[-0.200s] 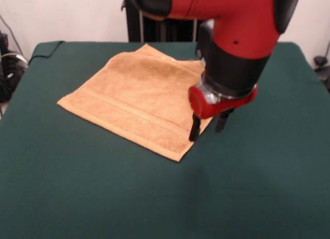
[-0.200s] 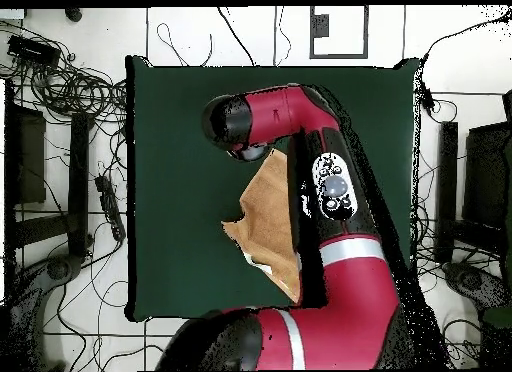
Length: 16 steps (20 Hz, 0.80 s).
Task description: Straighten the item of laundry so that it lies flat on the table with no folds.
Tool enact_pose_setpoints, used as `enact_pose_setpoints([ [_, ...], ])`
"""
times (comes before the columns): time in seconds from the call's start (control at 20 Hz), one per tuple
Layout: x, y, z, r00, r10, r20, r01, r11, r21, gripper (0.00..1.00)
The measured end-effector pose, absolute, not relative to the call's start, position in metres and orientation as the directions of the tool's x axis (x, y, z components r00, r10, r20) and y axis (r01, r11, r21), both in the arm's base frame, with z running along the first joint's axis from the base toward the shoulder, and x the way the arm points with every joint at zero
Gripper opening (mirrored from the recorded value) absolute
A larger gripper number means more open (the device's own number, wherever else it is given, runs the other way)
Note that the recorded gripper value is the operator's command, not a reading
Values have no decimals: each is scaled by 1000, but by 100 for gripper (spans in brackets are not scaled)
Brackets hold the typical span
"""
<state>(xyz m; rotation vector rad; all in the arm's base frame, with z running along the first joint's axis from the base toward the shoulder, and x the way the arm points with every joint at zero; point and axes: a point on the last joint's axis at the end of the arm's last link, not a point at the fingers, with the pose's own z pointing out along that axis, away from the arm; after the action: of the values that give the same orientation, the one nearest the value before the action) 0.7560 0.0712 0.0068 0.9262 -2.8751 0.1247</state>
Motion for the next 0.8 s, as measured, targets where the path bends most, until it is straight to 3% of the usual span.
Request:
enact_pose_setpoints([
  [0.8,756,3,-26,-751,-643,153,-650,760,5,100],
])
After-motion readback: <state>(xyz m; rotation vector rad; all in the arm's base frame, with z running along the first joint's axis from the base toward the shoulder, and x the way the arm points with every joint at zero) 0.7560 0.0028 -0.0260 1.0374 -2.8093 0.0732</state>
